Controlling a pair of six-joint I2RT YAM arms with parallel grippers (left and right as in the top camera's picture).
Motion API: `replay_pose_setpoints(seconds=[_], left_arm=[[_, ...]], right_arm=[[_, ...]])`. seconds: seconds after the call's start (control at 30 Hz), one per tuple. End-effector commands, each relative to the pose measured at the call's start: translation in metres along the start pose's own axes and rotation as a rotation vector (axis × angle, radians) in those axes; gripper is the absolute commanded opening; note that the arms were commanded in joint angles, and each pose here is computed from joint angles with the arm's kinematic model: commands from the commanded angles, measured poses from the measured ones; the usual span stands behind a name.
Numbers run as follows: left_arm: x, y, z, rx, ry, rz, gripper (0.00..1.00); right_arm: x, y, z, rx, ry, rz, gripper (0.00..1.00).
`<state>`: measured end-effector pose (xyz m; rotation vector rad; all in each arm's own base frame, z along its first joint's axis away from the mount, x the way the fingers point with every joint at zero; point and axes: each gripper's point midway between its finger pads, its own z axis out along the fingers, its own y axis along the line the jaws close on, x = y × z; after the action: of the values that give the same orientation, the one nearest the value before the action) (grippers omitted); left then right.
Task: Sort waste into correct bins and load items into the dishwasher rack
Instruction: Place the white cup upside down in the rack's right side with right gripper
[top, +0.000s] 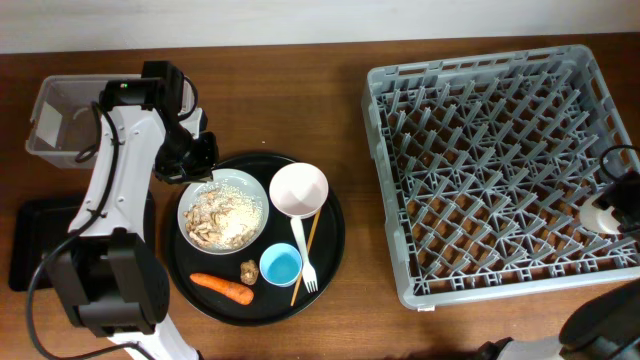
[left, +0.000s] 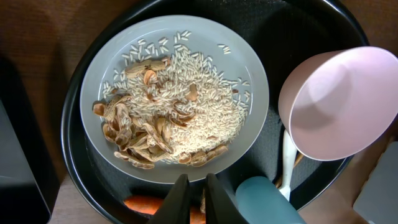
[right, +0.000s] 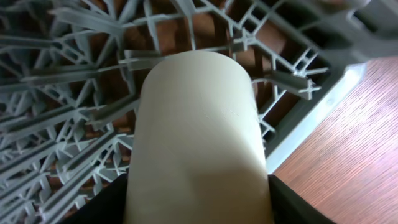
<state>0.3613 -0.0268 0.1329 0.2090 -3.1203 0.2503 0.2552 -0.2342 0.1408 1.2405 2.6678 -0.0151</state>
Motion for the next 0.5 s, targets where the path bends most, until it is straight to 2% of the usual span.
replay_pose_setpoints(seconds=[0.0,0.03,0.07,0.3,0.47], left_arm=[[-0.001,0.0,-0.004,-0.006,-0.009,-0.01,0.13],[-0.001,-0.001,-0.004,-0.002,-0.008,-0.01,0.15],[-0.001,-0.002,-0.004,0.007,-0.007,-0.01,0.17],[0.009,-0.006,-0.004,0.031,0.033,-0.016,0.28],[0.028,-0.009,-0.009,0.022,0.09,-0.014,0.33]], right_arm=[[-0.002,0.003,0.008,-0.024,0.026,0.017,0.8],[-0.001,0.009,0.008,-0.058,0.034,0.017,0.94],[0.0,0.016,0.007,-0.097,0.037,0.017,0.98],[0.002,0.04,-0.018,-0.227,-0.002,-0.004,0.99],[0.022,0.08,-0.066,-0.333,-0.063,-0.181,0.99]])
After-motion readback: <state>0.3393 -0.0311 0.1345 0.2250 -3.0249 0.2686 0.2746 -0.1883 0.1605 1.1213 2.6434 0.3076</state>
